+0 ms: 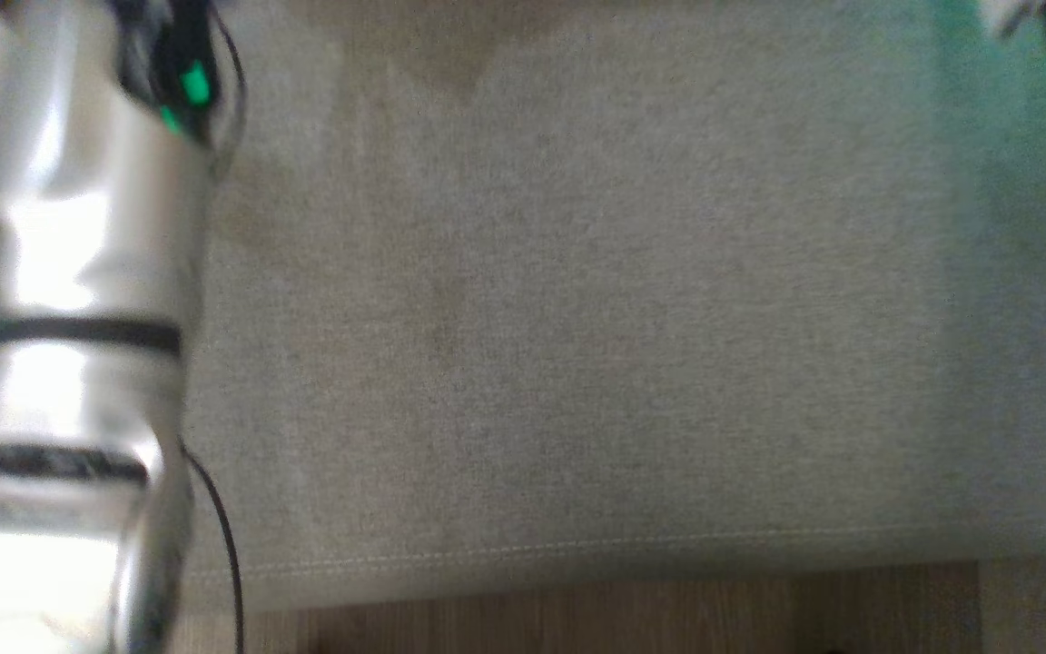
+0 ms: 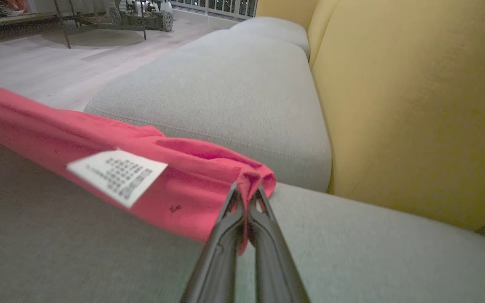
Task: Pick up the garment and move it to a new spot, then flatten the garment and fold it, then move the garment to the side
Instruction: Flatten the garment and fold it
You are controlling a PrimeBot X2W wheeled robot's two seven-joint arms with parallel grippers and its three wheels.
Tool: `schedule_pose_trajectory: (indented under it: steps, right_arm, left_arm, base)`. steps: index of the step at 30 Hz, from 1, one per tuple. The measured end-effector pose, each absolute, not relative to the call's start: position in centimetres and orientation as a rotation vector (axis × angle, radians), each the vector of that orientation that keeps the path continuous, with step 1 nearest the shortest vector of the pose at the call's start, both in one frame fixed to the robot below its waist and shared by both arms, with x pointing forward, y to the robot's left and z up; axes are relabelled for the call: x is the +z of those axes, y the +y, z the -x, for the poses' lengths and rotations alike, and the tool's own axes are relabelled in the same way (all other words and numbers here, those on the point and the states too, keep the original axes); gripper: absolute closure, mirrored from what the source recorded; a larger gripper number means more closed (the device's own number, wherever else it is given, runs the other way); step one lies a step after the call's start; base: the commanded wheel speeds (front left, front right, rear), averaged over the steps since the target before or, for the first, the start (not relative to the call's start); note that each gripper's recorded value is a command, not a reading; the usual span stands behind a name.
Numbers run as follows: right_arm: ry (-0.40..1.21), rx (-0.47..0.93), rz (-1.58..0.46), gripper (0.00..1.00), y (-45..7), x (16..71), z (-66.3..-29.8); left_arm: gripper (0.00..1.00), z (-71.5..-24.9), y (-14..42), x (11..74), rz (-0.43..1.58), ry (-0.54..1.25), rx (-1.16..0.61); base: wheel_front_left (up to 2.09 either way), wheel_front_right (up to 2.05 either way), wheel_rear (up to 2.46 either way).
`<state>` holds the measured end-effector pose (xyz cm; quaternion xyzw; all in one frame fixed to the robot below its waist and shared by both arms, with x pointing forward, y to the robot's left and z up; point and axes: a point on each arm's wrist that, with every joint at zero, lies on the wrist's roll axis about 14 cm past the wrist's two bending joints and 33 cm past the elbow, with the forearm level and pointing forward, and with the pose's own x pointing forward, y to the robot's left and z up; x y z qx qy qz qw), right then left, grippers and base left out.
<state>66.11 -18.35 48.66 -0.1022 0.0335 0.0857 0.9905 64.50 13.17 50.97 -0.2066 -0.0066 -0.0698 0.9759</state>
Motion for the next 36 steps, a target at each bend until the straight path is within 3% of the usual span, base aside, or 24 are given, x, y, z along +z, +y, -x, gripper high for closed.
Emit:
schedule_pose_trajectory:
  steps: [11,21,29,36]
  right_arm:
    - [0.241,0.143,0.063,1.00,-19.2,46.8,-55.3]
    - [0.227,0.067,-0.028,1.00,-22.7,46.8,-45.8]
    - [0.305,-0.033,-0.065,1.00,-24.6,45.3,-38.9]
    - [0.349,-0.035,-0.074,1.00,-23.9,45.1,-39.3]
  left_arm:
    - [1.00,-50.0,13.7,46.0,0.562,0.206,-0.119]
    - [1.00,-39.4,13.4,46.6,0.635,0.287,-0.075]
    - [1.00,-34.8,13.1,47.2,0.667,0.374,-0.044]
    - [1.00,-36.4,11.2,45.8,0.642,0.456,-0.076]
  base:
    - [0.00,0.00,0.00]
    - [0.00,0.00,0.00]
    - [0.00,0.00,0.00]
    - [0.00,0.00,0.00]
